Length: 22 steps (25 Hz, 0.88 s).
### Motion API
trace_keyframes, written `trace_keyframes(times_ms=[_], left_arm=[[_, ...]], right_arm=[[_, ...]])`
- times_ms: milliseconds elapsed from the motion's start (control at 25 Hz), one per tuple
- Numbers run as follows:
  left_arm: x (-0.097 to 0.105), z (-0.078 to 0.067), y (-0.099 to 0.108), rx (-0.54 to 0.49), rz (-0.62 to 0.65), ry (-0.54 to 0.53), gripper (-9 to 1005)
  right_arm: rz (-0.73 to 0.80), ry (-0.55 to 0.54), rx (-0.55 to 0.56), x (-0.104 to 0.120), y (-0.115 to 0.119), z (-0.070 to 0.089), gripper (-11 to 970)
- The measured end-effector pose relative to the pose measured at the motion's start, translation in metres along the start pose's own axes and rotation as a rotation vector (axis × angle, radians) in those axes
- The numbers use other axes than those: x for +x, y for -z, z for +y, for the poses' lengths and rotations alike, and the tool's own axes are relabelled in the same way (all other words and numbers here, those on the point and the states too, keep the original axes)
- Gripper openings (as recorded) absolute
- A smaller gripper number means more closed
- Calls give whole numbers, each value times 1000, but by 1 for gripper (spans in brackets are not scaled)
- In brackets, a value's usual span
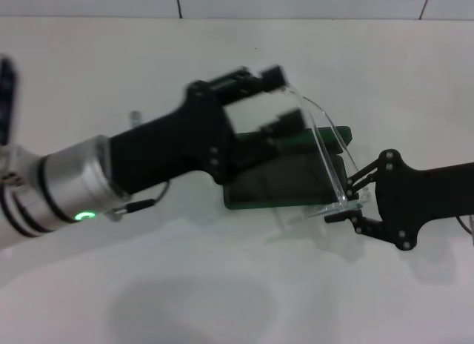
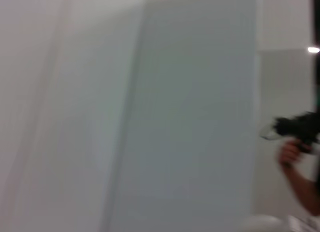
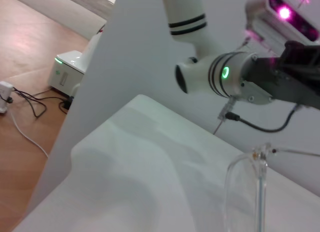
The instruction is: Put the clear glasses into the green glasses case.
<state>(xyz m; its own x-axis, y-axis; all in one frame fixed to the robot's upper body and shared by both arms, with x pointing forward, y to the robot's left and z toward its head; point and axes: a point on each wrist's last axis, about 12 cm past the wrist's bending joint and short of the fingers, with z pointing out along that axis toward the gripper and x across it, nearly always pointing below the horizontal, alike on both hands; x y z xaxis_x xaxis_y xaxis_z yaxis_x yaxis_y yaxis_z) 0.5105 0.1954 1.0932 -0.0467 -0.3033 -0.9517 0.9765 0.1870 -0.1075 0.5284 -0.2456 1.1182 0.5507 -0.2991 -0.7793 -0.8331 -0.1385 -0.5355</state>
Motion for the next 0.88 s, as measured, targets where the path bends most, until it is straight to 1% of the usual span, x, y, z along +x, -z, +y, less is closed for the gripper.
trace_keyframes(times_ms=[80,320,520,880], left_arm=[[2,0,-10,55,31,15,572],[6,-2,-19,100,69,26,572],[10,1,-25,92,114,60,572],[12,6,-26,63,150,131,572]], right_arm=[[-5,3,-13,-1,-2,0,118],[-21,18,-40,-3,-8,1,118],[-57,72,-49,-7,-9,1,118],[-113,169,-31,-13,-8,3,118]])
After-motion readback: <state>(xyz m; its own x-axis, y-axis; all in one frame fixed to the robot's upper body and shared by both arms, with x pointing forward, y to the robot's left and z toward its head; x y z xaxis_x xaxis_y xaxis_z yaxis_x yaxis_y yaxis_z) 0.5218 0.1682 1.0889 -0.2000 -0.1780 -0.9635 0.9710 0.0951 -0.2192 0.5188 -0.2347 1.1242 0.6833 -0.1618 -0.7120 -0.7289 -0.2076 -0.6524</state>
